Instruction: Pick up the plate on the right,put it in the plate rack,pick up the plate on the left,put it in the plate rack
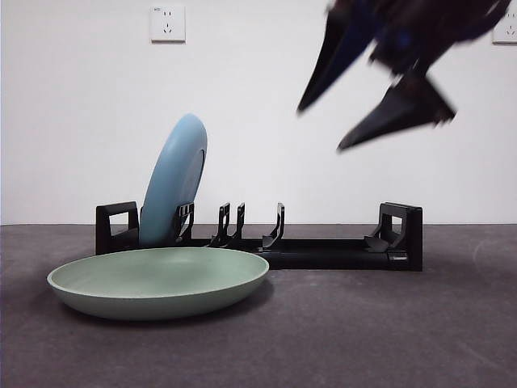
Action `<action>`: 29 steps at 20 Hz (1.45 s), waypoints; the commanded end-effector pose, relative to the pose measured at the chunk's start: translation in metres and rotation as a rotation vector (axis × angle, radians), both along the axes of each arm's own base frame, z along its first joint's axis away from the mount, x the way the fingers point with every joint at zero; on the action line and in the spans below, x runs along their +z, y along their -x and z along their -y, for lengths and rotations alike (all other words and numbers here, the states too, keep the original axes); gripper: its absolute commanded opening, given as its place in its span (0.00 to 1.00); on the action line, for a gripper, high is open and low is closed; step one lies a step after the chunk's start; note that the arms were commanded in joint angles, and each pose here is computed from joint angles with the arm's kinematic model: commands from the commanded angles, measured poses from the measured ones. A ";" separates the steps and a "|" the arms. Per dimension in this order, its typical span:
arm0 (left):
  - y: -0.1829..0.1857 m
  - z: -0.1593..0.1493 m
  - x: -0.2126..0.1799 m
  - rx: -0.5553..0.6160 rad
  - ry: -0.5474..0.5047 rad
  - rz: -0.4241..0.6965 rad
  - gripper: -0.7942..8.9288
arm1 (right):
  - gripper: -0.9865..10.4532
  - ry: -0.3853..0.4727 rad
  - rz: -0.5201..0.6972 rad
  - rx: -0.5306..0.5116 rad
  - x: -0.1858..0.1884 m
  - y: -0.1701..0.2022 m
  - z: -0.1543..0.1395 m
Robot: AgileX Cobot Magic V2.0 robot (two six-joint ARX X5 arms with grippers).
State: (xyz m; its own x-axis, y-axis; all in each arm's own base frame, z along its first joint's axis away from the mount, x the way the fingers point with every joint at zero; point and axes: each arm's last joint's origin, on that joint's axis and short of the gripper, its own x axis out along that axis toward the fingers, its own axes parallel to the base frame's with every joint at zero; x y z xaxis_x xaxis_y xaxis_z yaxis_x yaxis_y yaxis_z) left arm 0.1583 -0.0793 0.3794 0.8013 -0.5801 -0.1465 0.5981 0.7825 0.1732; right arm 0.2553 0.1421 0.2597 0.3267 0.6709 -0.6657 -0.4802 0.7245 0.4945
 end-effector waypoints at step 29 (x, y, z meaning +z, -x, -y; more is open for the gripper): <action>0.048 0.029 -0.009 -0.053 -0.249 0.017 0.44 | 0.08 0.142 -0.262 -0.016 -0.124 -0.048 -0.063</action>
State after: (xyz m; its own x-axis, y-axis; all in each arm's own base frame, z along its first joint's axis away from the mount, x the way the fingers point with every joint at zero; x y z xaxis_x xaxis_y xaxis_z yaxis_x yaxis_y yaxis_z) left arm 0.1105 -0.1075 0.3701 0.7763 -0.5652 -0.2792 0.6303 0.6859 0.3637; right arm 0.3044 0.2062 0.1427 0.1452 0.5904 -0.7940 -0.3493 0.7814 0.5171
